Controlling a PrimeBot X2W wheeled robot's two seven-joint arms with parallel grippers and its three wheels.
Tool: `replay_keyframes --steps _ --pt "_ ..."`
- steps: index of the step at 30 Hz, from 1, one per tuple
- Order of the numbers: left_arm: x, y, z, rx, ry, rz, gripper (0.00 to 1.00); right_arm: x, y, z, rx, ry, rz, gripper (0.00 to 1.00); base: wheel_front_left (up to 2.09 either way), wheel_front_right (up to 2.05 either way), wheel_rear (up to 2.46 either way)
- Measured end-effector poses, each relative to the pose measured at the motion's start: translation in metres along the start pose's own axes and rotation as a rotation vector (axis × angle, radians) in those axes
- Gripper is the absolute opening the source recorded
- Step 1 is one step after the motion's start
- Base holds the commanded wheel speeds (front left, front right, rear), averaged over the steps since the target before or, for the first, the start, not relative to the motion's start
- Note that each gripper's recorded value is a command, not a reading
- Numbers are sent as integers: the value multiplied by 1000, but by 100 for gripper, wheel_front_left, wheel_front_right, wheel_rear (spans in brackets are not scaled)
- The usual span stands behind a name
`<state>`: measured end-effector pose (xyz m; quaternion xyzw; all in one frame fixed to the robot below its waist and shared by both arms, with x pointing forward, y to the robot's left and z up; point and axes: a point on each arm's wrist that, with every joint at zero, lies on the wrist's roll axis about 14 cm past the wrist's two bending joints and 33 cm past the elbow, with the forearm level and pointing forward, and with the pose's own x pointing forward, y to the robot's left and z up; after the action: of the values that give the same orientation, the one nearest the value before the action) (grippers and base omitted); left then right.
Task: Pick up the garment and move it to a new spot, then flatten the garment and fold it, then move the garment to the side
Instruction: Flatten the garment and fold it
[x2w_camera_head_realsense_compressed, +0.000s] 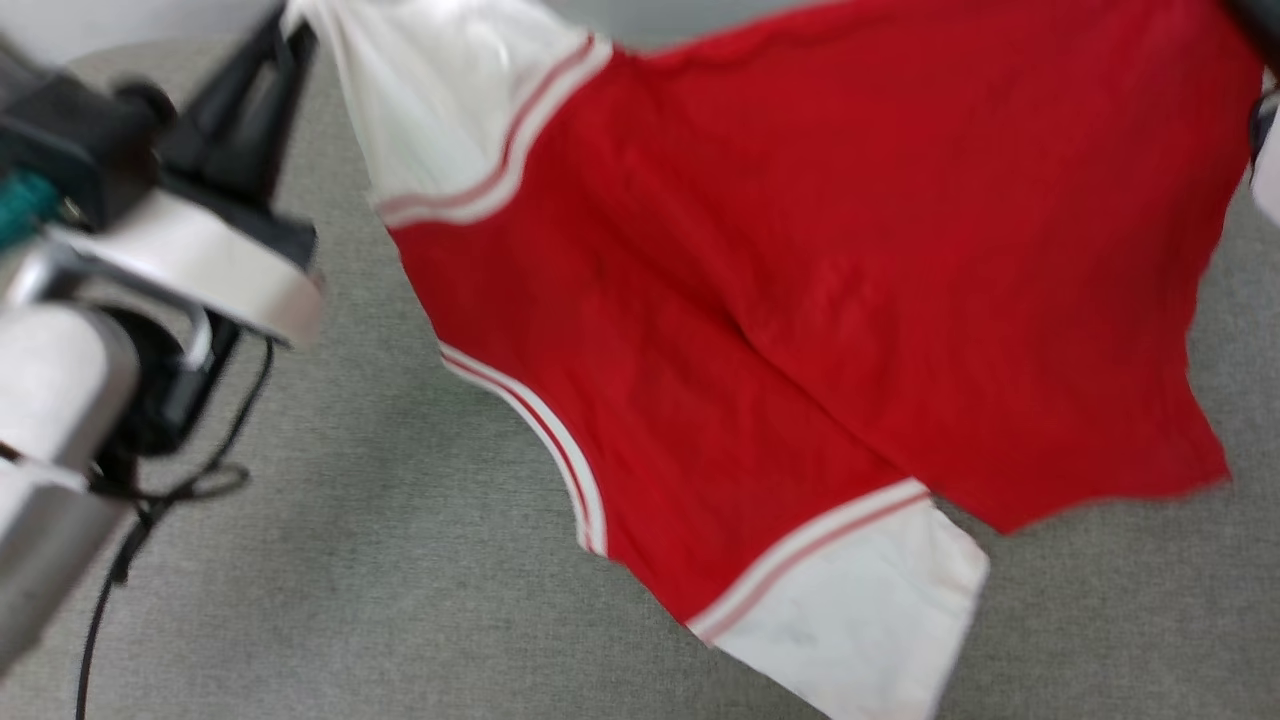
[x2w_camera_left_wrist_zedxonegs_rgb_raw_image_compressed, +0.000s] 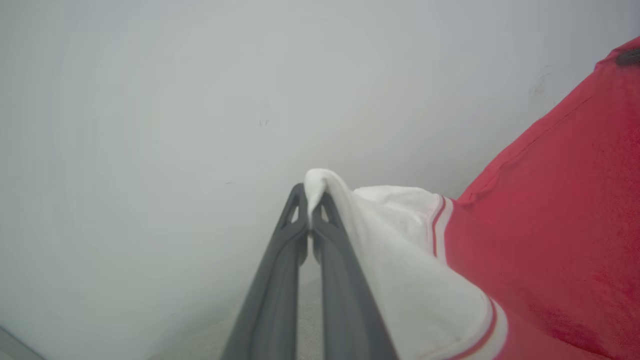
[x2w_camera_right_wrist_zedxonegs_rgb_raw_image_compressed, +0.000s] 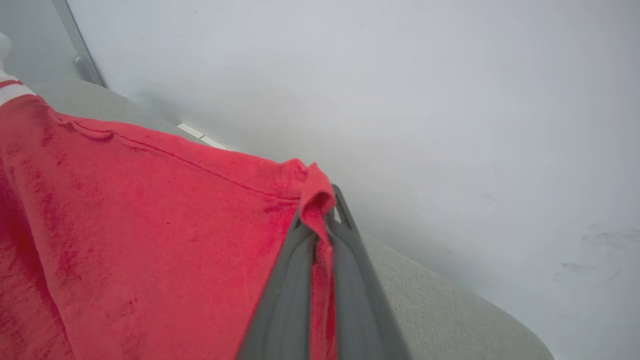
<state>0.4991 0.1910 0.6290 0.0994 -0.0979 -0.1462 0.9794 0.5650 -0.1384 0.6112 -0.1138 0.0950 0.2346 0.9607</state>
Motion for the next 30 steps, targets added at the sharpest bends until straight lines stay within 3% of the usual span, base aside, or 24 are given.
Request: replay_keyframes --steps 13,22,27,30 --pt "112 19 80 126 -217 -68 0 52 -51 78 -69 -205 -155 0 0 0 0" --pt "155 42 151 189 -358 -46 0 69 -78 155 -120 -360 -246 0 0 0 0" --pt "167 54 170 213 -381 -29 0 78 -84 169 -142 -392 -266 0 0 0 0" --pt "176 59 162 206 -365 -22 0 92 -85 157 -138 -362 -260 0 0 0 0"
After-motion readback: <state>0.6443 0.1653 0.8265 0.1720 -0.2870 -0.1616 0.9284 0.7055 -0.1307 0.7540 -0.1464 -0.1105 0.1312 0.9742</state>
